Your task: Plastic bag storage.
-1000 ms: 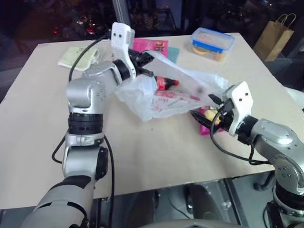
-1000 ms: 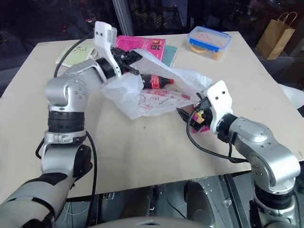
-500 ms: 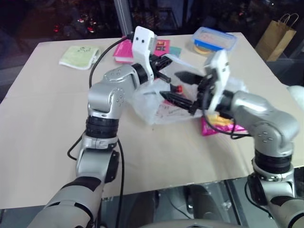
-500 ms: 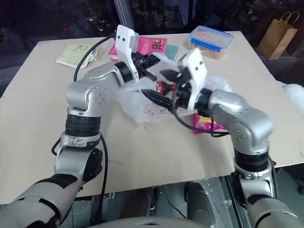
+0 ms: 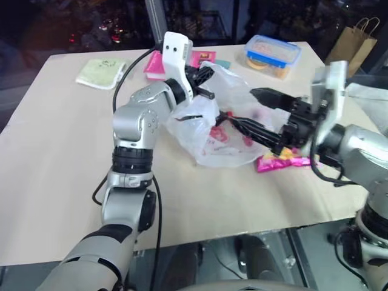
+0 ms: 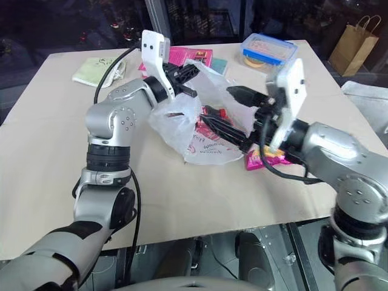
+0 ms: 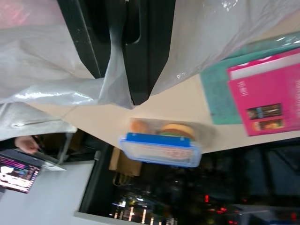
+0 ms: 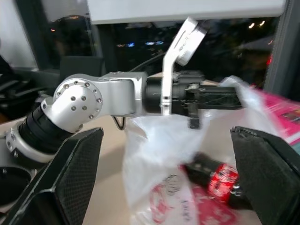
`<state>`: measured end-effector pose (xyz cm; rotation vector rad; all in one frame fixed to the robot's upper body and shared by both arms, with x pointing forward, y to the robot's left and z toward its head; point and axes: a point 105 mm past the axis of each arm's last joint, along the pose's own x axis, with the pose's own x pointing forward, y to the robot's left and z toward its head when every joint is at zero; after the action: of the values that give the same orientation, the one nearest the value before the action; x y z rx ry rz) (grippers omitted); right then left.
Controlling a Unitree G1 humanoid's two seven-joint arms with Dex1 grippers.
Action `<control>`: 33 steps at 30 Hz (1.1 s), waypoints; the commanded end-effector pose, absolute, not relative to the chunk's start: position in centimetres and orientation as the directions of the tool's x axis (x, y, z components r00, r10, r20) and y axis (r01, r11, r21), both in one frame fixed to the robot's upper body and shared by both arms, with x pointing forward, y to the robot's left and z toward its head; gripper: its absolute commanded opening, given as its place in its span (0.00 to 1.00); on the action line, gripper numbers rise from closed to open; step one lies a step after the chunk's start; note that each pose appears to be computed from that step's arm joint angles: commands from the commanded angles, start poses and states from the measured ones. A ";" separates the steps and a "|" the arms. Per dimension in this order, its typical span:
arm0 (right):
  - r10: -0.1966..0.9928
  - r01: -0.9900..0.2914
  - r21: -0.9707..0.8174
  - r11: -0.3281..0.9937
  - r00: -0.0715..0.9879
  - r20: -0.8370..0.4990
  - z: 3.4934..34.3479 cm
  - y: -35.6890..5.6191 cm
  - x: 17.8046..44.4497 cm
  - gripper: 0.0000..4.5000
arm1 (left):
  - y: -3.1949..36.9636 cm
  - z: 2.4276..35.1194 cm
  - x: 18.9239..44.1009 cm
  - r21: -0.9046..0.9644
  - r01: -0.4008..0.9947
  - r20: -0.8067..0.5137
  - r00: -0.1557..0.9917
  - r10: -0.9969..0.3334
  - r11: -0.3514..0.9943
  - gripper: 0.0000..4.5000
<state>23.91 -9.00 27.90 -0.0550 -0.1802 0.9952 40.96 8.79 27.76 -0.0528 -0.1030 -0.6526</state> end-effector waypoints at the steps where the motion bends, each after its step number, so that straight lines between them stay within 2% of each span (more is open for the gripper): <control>1: 0.780 -0.756 -0.202 0.622 0.621 0.080 28.0 -11.9 21.3 0.99 | 10.5 29.4 40.8 -0.033 0.585 0.163 0.803 -0.573 0.810 0.00; 3: 0.690 -0.672 -0.206 0.712 0.724 0.024 27.2 -14.2 21.1 0.99 | 10.6 29.5 40.5 -0.047 0.610 0.161 0.786 -0.597 0.791 0.00; 5: 0.534 -0.537 -0.217 0.815 0.842 -0.077 25.3 -17.1 21.9 0.99 | 10.4 29.5 40.1 -0.075 0.647 0.152 0.760 -0.632 0.759 0.00; 8: 0.369 -0.423 -0.255 0.869 0.899 -0.235 21.5 -19.7 23.0 0.99 | 10.0 29.6 39.9 -0.120 0.669 0.132 0.743 -0.656 0.734 0.00; 10: 0.340 -0.383 -0.159 0.910 0.909 -0.240 19.6 -20.5 24.2 0.99 | 9.9 29.8 39.8 -0.120 0.677 0.128 0.736 -0.665 0.726 0.00; 12: 0.359 -0.396 -0.120 0.910 0.900 -0.249 18.1 -20.2 24.9 0.99 | 9.9 29.9 39.9 -0.107 0.675 0.126 0.738 -0.663 0.730 0.00; 14: 0.360 -0.404 -0.131 0.905 0.893 -0.272 16.9 -20.0 25.4 0.99 | 10.0 30.1 40.0 -0.104 0.663 0.126 0.748 -0.652 0.741 0.00; 18: 0.273 -0.372 -0.262 0.891 0.897 -0.347 14.0 -20.8 27.2 0.99 | 11.1 30.4 40.5 -0.075 0.612 0.127 0.789 -0.601 0.787 0.00; 21: 0.242 -0.347 -0.275 0.897 0.905 -0.351 12.7 -21.4 28.5 0.99 | 11.9 30.4 40.6 -0.077 0.581 0.127 0.812 -0.570 0.810 0.00; 23: 0.244 -0.394 -0.416 0.820 0.897 -0.369 12.3 -21.4 28.7 0.99 | 12.2 30.3 40.5 -0.070 0.577 0.124 0.815 -0.567 0.814 0.00; 26: 0.282 -0.483 -0.600 0.638 0.871 -0.402 12.7 -21.2 28.2 0.99 | 12.7 30.5 40.3 -0.069 0.566 0.130 0.822 -0.555 0.822 0.00; 30: 0.325 -0.538 -0.703 0.466 0.843 -0.429 13.0 -20.6 27.8 0.99 | 12.8 30.3 40.3 -0.073 0.559 0.130 0.826 -0.548 0.826 0.00; 33: 0.337 -0.547 -0.736 0.400 0.834 -0.436 12.4 -20.0 28.2 0.99 | 12.7 30.3 40.1 -0.073 0.561 0.131 0.825 -0.550 0.825 0.00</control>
<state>28.09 -20.55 11.87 -0.9735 0.2753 0.5500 40.73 12.66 28.69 -0.1273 -0.0447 -0.5898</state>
